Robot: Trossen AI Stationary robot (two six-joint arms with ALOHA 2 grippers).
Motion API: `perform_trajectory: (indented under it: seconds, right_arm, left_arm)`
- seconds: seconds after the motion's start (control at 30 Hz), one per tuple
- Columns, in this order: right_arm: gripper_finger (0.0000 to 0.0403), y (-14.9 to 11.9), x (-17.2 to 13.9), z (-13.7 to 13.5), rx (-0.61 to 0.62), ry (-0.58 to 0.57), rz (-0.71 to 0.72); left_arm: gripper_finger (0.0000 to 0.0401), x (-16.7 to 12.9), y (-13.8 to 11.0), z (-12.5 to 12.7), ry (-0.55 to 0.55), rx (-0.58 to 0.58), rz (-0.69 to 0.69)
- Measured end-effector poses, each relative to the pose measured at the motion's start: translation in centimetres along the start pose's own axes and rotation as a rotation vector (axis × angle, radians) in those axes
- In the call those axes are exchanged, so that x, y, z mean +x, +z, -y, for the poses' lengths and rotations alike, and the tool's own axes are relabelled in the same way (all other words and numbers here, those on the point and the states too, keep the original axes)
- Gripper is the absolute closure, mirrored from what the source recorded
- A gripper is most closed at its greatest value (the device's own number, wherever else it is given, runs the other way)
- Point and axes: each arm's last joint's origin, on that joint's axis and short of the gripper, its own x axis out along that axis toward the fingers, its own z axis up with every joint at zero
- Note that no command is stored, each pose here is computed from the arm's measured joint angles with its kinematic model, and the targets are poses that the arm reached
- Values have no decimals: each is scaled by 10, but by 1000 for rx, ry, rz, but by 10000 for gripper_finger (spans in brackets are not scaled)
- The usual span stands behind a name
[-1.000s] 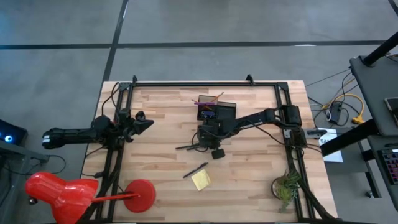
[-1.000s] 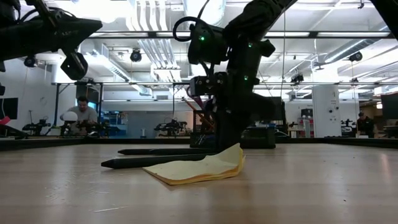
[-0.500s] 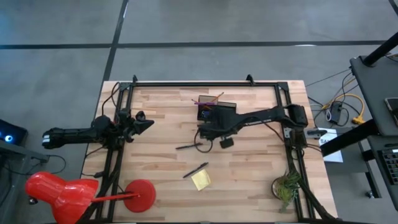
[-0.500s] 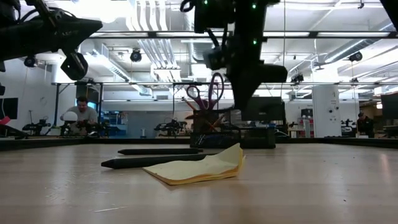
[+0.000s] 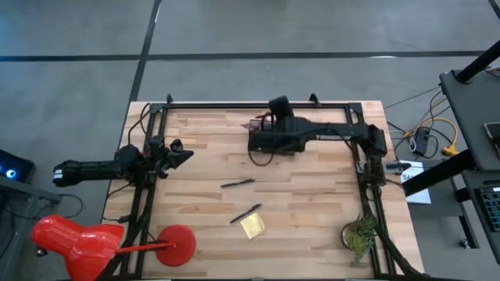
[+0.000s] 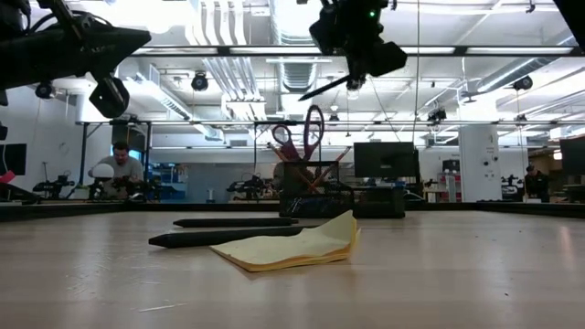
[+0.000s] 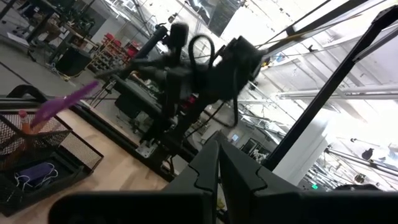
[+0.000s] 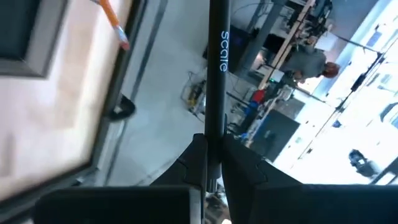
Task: Pick and place office supplies into organizer
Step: Put the middle black pen into the desk organizer
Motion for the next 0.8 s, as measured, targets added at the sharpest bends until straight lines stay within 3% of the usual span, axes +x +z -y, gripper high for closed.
perform_trajectory:
  seconds: [0.17,0.33,0.6,0.8]
  right_arm:
    - [382,-7,7,19,-66,-25,-24]
    - [382,-11,16,24,-39,-6,-43]
    - [382,2,58,2,-147,121,-117]
    - [382,16,69,-12,-219,176,-130]
  left_arm:
    - [401,0,0,0,0,0,0]
    - [401,0,0,0,0,0,0]
    - [401,0,0,0,0,0,0]
    - [401,0,0,0,0,0,0]
